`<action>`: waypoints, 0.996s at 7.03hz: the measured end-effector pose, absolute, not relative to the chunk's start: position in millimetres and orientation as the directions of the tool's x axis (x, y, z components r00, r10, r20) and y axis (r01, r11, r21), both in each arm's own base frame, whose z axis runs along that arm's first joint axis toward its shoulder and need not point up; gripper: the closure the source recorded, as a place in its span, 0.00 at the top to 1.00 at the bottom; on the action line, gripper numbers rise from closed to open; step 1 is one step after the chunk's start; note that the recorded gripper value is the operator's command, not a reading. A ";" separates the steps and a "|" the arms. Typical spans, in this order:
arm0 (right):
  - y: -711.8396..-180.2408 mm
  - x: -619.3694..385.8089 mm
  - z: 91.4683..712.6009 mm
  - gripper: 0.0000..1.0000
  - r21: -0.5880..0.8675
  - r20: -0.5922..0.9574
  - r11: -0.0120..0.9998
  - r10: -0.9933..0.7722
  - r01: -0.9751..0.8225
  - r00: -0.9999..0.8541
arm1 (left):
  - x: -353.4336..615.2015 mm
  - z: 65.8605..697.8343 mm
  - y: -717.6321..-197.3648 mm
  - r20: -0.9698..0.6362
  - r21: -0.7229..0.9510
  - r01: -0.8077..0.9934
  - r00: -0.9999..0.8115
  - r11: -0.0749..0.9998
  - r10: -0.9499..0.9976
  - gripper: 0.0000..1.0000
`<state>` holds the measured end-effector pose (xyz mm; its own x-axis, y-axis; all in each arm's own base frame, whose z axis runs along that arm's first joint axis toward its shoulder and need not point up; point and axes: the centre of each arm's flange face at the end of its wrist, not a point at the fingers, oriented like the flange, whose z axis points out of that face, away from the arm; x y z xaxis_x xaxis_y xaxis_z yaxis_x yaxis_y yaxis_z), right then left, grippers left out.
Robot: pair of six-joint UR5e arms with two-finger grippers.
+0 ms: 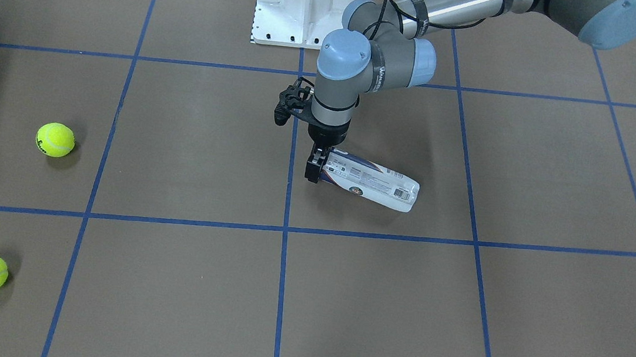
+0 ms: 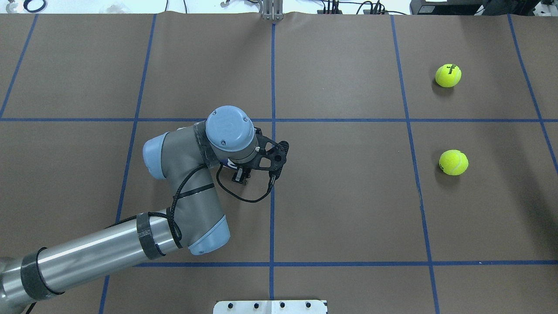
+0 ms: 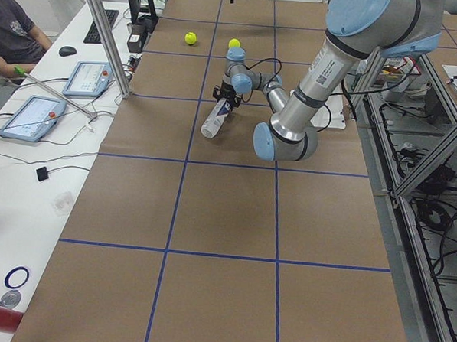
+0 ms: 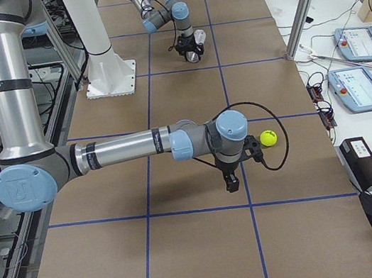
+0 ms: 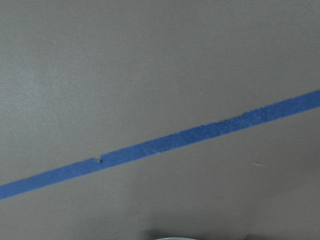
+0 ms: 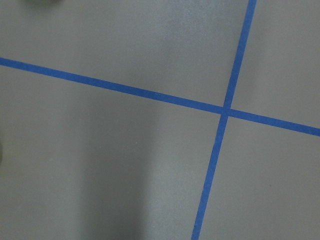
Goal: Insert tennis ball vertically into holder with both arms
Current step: 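Rotate the can upright with the left gripper, open end up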
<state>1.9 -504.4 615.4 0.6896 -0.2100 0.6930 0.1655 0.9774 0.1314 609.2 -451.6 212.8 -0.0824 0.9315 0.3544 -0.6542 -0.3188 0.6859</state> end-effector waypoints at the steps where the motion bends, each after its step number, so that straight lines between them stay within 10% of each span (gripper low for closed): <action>1: -504.7 2.0 615.1 0.99 0.132 0.693 0.977 -0.210 0.165 0.690 | 602.2 199.3 -452.3 0.369 0.703 -0.634 -0.061 -0.322 0.928 0.78; 7: -504.9 -0.7 605.9 0.99 0.150 0.719 0.975 -0.220 0.162 0.659 | 540.6 103.5 -443.2 0.199 0.963 -0.231 0.276 -0.136 0.940 0.78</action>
